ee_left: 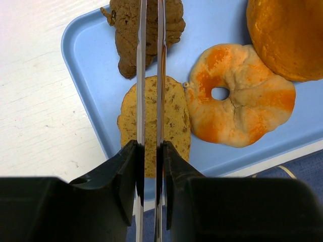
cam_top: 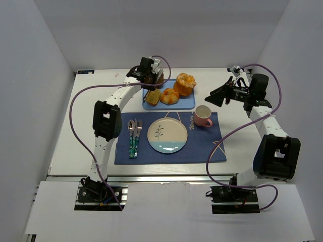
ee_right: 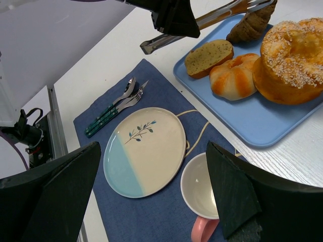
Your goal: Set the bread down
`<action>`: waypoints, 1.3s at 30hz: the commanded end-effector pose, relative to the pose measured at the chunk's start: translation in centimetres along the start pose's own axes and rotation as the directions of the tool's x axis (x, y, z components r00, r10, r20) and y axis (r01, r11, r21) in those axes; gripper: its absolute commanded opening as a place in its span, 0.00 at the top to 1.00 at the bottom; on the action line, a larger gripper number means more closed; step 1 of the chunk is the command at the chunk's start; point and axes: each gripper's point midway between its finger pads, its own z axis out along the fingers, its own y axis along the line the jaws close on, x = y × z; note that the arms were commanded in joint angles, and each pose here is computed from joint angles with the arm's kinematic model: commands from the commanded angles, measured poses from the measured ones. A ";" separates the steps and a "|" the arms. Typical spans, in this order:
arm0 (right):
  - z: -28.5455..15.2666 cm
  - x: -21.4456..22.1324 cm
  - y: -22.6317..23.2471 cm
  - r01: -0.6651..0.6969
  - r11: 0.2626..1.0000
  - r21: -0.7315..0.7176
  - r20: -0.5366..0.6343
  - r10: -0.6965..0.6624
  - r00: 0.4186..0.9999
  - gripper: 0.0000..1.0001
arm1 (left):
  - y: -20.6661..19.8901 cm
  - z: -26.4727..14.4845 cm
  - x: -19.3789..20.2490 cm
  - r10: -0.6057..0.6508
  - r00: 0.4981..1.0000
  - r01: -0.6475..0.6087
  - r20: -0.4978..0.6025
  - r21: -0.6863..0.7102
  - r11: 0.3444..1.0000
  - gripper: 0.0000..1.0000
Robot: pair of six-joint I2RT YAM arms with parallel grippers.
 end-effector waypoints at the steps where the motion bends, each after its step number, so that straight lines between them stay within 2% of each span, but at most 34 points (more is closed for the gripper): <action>1: -0.5 -1.3 1.2 0.068 0.997 -0.021 0.025 -0.067 0.997 0.11 | -0.2 -4.2 -4.6 -0.001 0.992 0.002 0.127 -0.002 1.000 0.97; 4: -0.5 -1.2 1.2 0.065 0.998 -0.021 0.024 -0.064 0.998 0.11 | 0.1 -5.3 -5.3 0.000 0.988 0.002 0.155 -0.016 1.000 1.00; 39: -0.5 -0.8 1.3 0.058 0.998 -0.027 0.022 -0.057 0.998 0.11 | 0.0 -10.7 -7.9 -0.070 0.962 0.063 0.264 0.035 0.997 1.00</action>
